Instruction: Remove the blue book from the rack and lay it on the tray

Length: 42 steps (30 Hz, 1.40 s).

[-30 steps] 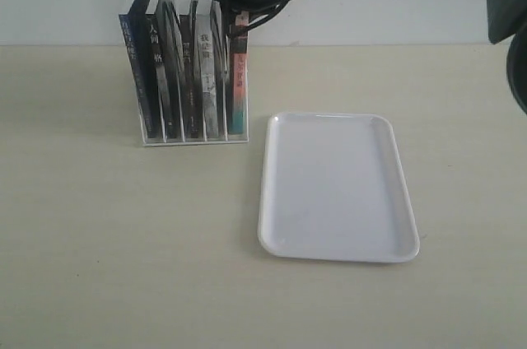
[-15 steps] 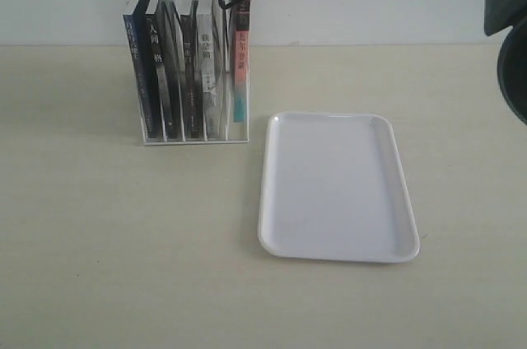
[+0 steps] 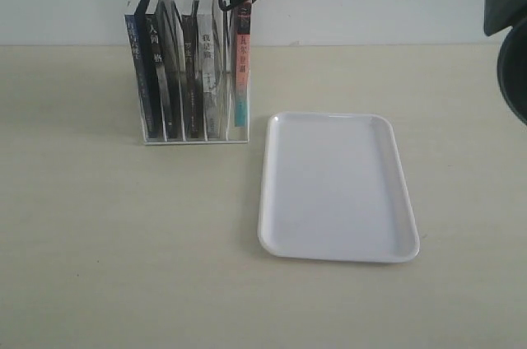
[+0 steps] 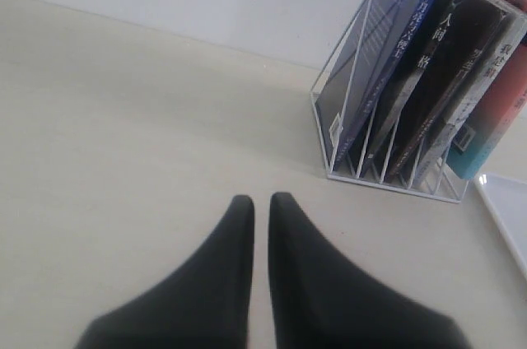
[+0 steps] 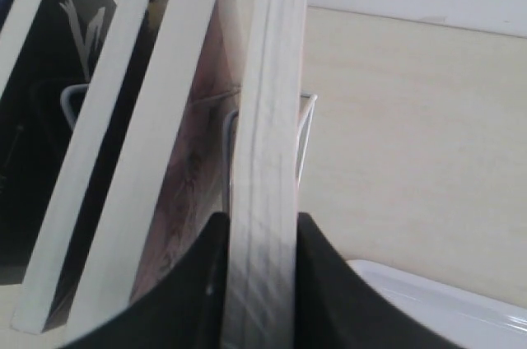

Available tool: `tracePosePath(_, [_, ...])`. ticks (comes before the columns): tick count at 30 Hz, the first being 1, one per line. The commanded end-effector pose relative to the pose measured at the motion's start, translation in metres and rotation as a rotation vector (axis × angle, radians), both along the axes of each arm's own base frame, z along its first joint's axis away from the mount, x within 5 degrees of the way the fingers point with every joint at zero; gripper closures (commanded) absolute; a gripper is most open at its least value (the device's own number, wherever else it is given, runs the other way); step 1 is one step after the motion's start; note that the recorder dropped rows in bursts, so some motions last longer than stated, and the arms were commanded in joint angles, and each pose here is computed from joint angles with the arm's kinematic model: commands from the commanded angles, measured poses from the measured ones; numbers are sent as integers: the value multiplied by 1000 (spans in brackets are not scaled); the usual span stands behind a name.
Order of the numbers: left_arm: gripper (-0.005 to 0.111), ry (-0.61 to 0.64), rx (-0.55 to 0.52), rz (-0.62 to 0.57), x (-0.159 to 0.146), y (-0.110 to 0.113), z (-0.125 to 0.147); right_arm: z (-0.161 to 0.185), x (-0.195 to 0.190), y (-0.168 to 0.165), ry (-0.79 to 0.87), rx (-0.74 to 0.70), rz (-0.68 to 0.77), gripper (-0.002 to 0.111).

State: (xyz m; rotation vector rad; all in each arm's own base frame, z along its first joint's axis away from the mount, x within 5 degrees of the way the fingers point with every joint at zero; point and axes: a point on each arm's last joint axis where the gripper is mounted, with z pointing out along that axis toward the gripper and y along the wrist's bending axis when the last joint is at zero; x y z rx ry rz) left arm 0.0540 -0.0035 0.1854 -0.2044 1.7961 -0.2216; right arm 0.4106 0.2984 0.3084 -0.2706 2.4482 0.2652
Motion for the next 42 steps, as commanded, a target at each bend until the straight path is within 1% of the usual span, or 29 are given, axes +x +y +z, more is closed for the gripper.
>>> tracePosePath(1, [101, -8, 5, -4, 0, 0, 0, 16, 1, -7, -55, -4, -3, 108])
tracePosePath(7, [101, -8, 5, -4, 0, 0, 0, 17, 1, -7, -61, 0, -2, 108])
tracePosePath(14, [101, -8, 5, -4, 0, 0, 0, 16, 6, -5, -113, 9, 5, 108])
tracePosePath(16, [101, -8, 5, -4, 0, 0, 0, 11, 8, -2, -111, 9, 9, 107])
tracePosePath(17, [101, -8, 5, -4, 0, 0, 0, 9, 9, -1, -105, 14, 11, 104])
tracePosePath(19, [101, -8, 5, -4, 0, 0, 0, -1, 12, 2, -90, 14, 21, 86])
tracePosePath(20, [101, -8, 5, -4, 0, 0, 0, -5, 12, 3, -82, 13, 21, 72])
tracePosePath(22, [101, -8, 5, -4, 0, 0, 0, -4, 12, 2, -79, 10, 21, 60])
tracePosePath(28, [101, -8, 5, -4, 0, 0, 0, 27, -6, -11, -42, -2, 12, 70])
tracePosePath(32, [101, -8, 5, -4, 0, 0, 0, 56, -28, -24, 11, -6, 19, 71])
tracePosePath(33, [101, -8, 5, -4, 0, 0, 0, 61, -33, -27, 30, -15, 29, 71])
tracePosePath(35, [101, -8, 5, -4, 0, 0, 0, 72, -39, -29, 10, -12, 72, 71])
tracePosePath(38, [101, -8, 5, -4, 0, 0, 0, 82, -48, -27, 17, 27, 150, 72])
tracePosePath(39, [101, -8, 5, -4, 0, 0, 0, 82, -50, -25, 29, 49, 180, 76])
tracePosePath(42, [101, -8, 5, -4, 0, 0, 0, 83, -62, -10, 78, 128, 308, 95])
